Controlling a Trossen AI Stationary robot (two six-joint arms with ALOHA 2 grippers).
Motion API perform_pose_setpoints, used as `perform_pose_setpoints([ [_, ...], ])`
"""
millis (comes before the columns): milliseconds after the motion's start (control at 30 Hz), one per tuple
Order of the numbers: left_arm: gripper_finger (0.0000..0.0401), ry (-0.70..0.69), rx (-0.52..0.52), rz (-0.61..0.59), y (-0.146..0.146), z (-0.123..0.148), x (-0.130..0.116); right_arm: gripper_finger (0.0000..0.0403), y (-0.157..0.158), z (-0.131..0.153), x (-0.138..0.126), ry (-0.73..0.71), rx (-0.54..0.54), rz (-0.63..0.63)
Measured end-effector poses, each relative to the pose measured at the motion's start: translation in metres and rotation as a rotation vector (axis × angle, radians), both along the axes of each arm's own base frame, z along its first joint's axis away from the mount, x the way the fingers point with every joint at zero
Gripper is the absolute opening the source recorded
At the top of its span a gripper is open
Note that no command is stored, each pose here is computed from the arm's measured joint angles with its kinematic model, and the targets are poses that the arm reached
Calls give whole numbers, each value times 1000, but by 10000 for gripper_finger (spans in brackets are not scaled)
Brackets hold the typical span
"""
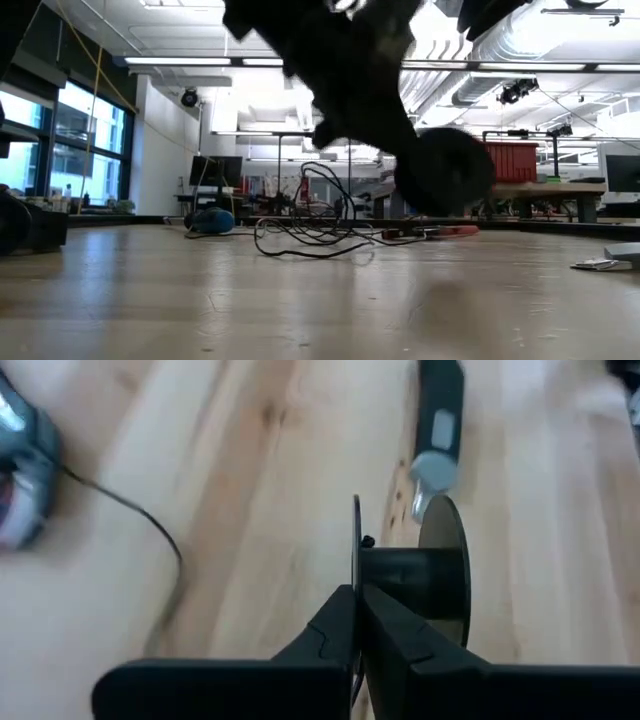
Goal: Coil cords
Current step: Coil the black wire onto the black spool
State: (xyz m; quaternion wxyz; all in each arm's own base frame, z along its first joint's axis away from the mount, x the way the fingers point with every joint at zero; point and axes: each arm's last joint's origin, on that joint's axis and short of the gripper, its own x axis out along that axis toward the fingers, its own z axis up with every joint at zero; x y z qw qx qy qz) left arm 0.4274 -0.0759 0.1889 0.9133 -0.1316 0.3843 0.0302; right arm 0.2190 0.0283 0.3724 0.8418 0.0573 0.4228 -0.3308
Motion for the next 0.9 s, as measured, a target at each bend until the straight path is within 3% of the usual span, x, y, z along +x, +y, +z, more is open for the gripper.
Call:
perform_pose_setpoints([
  [233,1,-47,198,-35,26,78,-38,227,2,3,-4,-19,0,10],
  [500,1,-329,313,130,63,195,-121,227,3,7,1,-93,11,23],
  [733,1,-556,205,256,91,251,-188,227,8,27,27,-362,11,138],
  [900,0,-630,75,195,106,264,-209,227,4,47,57,-638,20,246],
])
